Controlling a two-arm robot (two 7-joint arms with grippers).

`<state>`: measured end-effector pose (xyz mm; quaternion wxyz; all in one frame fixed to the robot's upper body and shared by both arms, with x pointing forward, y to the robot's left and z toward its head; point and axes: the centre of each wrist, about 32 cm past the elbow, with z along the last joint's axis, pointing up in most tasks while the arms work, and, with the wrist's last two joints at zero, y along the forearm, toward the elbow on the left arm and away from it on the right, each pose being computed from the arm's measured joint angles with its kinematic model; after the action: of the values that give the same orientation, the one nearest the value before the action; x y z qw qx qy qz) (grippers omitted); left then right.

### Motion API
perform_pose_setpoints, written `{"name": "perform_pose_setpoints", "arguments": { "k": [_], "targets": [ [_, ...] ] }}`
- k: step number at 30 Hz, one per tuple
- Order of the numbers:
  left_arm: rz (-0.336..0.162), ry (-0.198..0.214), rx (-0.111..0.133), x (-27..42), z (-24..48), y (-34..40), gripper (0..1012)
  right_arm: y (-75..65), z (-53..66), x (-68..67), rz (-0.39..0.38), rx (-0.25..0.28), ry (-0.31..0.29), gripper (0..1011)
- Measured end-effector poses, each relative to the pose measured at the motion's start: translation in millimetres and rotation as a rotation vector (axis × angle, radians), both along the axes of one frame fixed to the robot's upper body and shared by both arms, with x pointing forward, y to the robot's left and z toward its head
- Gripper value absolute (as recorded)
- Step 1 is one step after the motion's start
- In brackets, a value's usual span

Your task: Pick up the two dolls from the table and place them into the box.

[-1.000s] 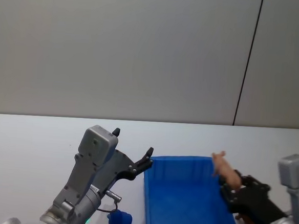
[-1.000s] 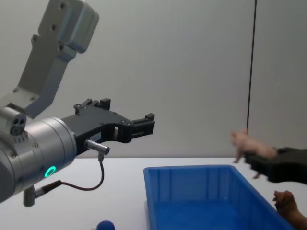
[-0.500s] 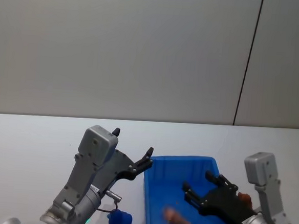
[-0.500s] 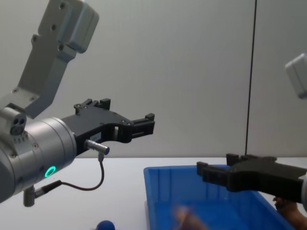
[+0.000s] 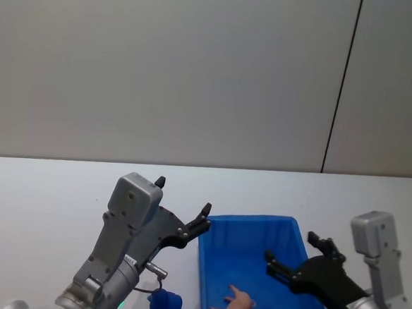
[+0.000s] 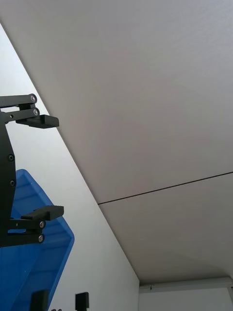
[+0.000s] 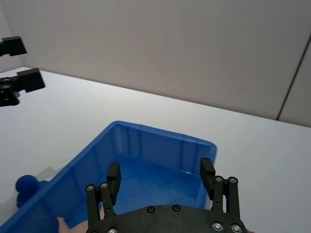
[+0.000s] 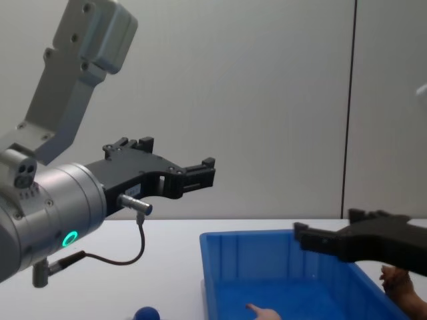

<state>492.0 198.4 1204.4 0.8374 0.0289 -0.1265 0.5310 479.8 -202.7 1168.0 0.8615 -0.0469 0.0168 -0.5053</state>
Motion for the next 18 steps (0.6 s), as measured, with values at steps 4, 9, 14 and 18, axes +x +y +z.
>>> {"name": "perform_pose_setpoints", "arguments": {
  "k": [4, 9, 14, 18],
  "targets": [
    [0.000, 0.000, 0.000, 0.0, 0.0, 0.0, 1003, -6.2, 1.5, -5.6, -0.039, -0.010, -0.011, 1001],
    [0.000, 0.000, 0.000, 0.0, 0.0, 0.0, 1003, -15.5, 3.7, -14.9, -0.088, -0.025, -0.021, 1001],
    [0.000, 0.000, 0.000, 0.0, 0.0, 0.0, 1003, -24.8, 4.1, -24.4, -0.133, -0.043, -0.015, 1001],
    [0.000, 0.000, 0.000, 0.0, 0.0, 0.0, 1003, -30.6, 2.7, -30.2, -0.162, -0.054, -0.003, 1001]
  ]
}}
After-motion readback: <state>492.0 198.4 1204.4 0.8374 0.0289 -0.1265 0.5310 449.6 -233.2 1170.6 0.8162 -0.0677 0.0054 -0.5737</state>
